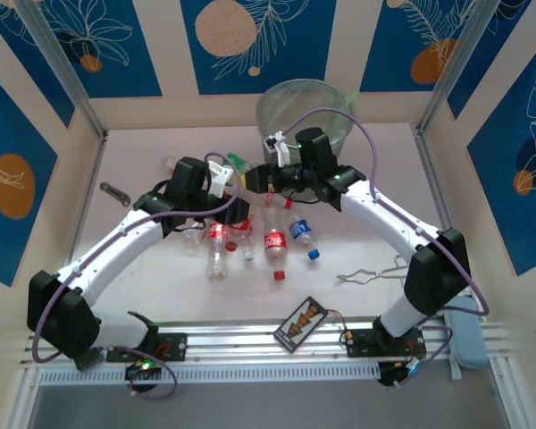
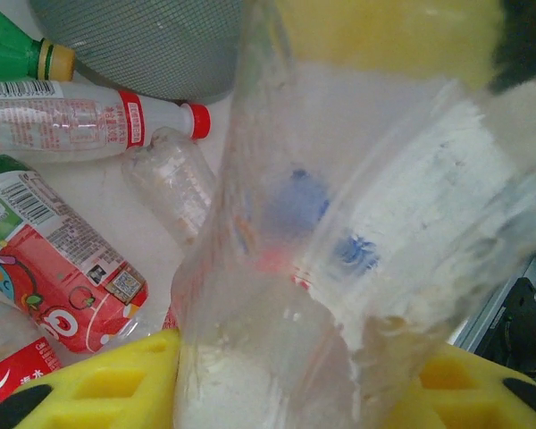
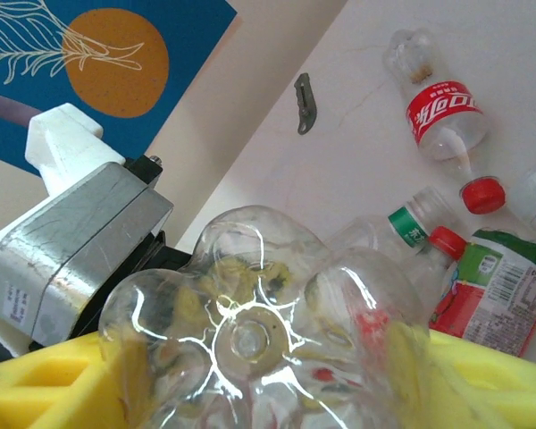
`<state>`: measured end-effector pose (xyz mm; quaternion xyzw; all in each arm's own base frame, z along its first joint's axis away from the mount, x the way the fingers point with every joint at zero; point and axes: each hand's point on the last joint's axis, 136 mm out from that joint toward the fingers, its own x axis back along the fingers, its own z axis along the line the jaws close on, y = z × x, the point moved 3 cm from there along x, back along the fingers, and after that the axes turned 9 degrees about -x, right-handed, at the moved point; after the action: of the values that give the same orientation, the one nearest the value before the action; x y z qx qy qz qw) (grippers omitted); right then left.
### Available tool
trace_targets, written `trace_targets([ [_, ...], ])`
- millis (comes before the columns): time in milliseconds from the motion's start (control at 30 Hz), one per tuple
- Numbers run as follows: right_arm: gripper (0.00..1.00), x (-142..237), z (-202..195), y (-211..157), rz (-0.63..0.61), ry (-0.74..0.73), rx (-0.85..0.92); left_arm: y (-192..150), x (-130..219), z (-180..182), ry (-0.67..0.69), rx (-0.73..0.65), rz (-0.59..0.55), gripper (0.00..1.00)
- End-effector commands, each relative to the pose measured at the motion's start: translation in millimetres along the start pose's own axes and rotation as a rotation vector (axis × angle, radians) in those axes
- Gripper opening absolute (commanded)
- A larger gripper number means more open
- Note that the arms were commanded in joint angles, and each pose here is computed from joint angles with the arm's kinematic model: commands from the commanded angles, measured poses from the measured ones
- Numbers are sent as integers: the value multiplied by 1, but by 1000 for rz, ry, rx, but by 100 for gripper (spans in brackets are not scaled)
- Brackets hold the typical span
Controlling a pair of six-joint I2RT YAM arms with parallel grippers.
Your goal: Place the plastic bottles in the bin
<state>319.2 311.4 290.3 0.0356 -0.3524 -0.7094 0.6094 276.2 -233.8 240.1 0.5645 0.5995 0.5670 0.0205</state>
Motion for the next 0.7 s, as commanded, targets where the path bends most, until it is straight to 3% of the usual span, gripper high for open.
trace_targets([
  [0,59,2,4,6,-27,26,16,8,3,-12,-39,-43,-21,42],
  [233,55,7,3,11,-48,16,34,13,2,-13,-47,-46,-47,54],
  [333,54,11,0,16,-66,-3,37,12,3,-13,-46,-51,-41,71],
  [400,54,15,-1,19,-79,-22,41,10,3,-14,-49,-57,-38,89],
  [500,54,23,-5,24,-102,-67,63,10,3,-15,-60,-64,-26,99],
  [667,54,44,-14,35,-151,-155,90,8,13,-19,-59,-84,-16,100],
])
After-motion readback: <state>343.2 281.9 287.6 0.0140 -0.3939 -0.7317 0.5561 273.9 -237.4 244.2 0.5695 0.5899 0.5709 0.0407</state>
